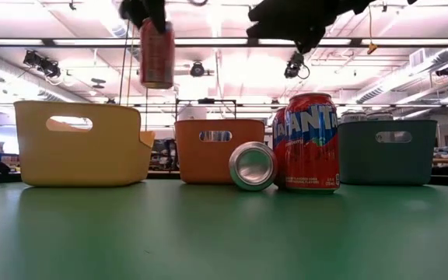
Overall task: Sort soda cans
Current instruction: Put the orange soda can into the yellow bin
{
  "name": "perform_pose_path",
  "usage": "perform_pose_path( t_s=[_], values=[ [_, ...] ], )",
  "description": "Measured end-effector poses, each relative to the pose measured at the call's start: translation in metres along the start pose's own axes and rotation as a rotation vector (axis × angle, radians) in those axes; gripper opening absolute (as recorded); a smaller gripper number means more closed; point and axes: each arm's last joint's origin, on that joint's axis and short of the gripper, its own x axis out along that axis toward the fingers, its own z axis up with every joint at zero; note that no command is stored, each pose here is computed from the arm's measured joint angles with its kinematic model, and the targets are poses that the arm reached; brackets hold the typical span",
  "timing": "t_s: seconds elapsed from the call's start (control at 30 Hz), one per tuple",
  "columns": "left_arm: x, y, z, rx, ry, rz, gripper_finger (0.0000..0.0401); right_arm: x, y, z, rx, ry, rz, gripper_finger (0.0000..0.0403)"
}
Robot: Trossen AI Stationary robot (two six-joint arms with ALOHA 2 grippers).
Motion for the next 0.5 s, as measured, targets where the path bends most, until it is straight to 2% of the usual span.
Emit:
perform_pose_path(
  t_s=[0.23, 0.37, 0.5],
  values=[
    [0.015, 0.056, -0.020, -0.157, 0.054, 0.092, 0.0293, 0.001, -0.001, -0.005, 0.004, 0.036, -0.007, 0.0142],
    [0.038, 0.077, -0.045, -0.218, 0.107, 0.097, 0.0293, 0.001, -0.001, -0.006, 0.003, 0.038, -0.008, 0.0142],
    [0.065, 0.092, -0.073, -0.301, 0.101, 0.054, 0.0293, 0.001, -0.001, -0.006, 0.003, 0.040, -0.008, 0.0144]
  ],
)
